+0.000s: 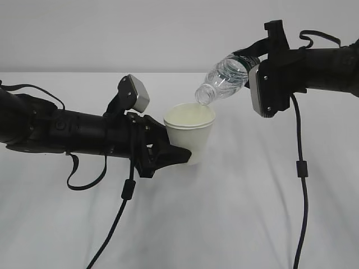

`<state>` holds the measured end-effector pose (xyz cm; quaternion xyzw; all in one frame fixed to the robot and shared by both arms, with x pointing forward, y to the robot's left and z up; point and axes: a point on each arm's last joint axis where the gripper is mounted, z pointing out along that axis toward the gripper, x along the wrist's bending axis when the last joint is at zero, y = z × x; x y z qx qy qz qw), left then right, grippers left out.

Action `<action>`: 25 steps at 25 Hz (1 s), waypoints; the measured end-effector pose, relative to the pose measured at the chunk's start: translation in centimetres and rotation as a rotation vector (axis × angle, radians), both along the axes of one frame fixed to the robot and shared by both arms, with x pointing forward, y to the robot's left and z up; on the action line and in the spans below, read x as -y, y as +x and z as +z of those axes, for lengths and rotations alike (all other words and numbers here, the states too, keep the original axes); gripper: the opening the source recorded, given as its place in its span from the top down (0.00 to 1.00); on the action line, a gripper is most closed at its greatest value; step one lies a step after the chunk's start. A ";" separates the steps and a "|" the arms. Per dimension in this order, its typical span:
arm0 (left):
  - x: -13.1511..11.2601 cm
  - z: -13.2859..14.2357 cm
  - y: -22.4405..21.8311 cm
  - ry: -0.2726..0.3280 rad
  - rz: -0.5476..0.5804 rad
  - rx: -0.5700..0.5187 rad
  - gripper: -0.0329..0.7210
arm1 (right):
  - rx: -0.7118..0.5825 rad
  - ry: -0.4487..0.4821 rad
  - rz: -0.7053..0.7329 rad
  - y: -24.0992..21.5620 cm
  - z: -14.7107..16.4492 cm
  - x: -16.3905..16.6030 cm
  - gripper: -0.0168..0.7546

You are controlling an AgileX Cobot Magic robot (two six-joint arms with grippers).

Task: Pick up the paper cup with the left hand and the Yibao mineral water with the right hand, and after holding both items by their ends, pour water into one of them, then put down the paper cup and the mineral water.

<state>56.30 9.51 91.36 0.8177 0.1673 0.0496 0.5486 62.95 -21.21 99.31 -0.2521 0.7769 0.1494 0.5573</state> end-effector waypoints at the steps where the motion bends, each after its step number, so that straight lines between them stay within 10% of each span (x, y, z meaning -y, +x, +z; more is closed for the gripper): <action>1: 0.0 0.0 0.0 0.000 0.000 0.000 0.44 | 0.000 -0.002 0.001 0.0 0.0 0.0 0.39; 25: -0.1 -0.1 0.2 0.006 0.030 -0.005 0.43 | 0.004 -0.015 0.010 0.0 0.0 0.0 0.39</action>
